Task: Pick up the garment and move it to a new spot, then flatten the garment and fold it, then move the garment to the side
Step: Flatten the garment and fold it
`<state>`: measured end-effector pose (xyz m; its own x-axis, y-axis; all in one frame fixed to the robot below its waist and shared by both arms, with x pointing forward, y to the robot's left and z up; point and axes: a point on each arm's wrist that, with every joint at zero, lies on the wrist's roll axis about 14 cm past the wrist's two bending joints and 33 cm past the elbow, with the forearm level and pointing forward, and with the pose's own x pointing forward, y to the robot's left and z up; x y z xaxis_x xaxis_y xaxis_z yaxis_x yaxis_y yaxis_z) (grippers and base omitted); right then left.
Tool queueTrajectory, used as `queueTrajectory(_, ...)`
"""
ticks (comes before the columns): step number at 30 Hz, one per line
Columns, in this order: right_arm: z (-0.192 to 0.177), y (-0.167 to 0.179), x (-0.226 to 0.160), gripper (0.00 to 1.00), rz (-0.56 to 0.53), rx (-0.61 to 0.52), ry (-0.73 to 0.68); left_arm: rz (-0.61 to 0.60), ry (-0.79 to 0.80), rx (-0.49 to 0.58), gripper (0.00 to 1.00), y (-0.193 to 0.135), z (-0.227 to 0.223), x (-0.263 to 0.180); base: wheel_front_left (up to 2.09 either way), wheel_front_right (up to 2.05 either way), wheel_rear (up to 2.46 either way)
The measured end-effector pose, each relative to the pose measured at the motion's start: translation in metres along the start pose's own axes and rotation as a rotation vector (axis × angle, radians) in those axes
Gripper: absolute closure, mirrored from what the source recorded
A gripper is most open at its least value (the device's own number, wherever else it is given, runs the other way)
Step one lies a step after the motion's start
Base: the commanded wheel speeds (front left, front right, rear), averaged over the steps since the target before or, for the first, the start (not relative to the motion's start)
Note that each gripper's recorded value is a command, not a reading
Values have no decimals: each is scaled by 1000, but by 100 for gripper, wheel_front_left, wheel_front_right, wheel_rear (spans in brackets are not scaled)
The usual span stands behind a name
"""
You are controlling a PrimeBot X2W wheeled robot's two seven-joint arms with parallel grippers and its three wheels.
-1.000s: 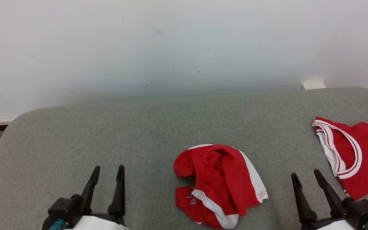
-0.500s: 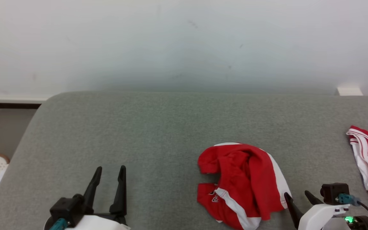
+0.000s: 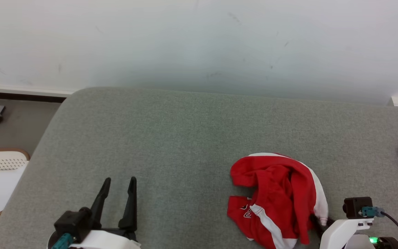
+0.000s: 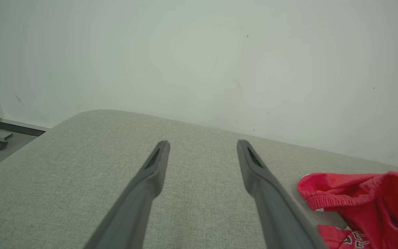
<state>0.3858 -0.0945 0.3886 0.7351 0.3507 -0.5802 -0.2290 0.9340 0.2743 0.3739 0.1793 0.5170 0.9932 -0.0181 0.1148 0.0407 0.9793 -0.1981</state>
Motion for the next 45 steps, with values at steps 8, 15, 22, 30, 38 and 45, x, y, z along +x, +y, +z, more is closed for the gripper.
queueTrajectory(8, 59, -11, -6, 100, -3, -12, -182, -26, 14, -1, 0, -7, -5, 5, 0, 0, 0)
queueTrajectory(15, 136, -56, -9, 100, -92, -143, -270, -49, 48, -12, 0, -13, -19, 18, 0, 0, 0)
queueTrajectory(22, 178, -111, 8, 100, -206, -214, -279, -35, 83, -19, 0, -8, -35, 33, 0, 0, 0)
queueTrajectory(30, 173, -134, 54, 0, -246, -205, -240, 13, 118, -9, 0, 10, -48, 39, 0, 0, 0)
queueTrajectory(38, 182, -112, 40, 0, -218, -203, -361, -3, 85, -11, 0, 3, -35, 36, 0, 0, 0)
queueTrajectory(45, 205, -65, -8, 0, -120, -213, -584, -60, 44, -13, 0, -17, -20, 33, 0, 0, 0)
